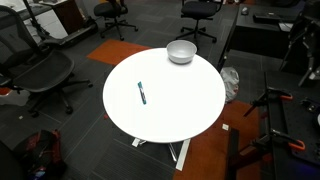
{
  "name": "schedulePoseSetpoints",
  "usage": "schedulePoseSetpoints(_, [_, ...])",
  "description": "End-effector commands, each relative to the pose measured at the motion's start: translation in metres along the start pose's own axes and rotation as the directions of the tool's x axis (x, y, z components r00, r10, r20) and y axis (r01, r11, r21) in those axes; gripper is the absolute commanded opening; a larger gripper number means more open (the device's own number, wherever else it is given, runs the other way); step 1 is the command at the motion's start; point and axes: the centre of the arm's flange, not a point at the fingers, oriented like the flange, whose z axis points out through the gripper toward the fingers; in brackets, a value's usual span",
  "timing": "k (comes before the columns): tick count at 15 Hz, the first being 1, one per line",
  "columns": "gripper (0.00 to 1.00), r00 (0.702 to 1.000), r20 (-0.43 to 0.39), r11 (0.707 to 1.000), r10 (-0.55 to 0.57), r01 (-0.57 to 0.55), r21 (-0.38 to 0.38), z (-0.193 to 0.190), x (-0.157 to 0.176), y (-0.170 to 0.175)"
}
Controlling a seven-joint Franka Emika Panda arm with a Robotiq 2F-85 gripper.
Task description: Put the blue marker inside the grey bowl
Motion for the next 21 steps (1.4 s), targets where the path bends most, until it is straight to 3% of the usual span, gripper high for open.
schedulePoseSetpoints(1, [1.00,0.994,-0.048,0.995,0.094,-0.093,0.021,-0.005,0.035,-0.008])
schedulePoseSetpoints(5, [1.00,0.968,-0.114,0.975,0.223,-0.218,0.053,-0.007,0.071,-0.008])
schedulePoseSetpoints(11, [1.00,0.904,-0.195,0.924,0.381,-0.363,0.121,-0.004,0.131,-0.015])
schedulePoseSetpoints(20, [1.00,0.757,-0.219,0.787,0.616,-0.580,0.208,0.019,0.219,-0.015])
schedulePoseSetpoints(21, [1.00,0.729,-0.225,0.763,0.646,-0.608,0.221,0.023,0.231,-0.011])
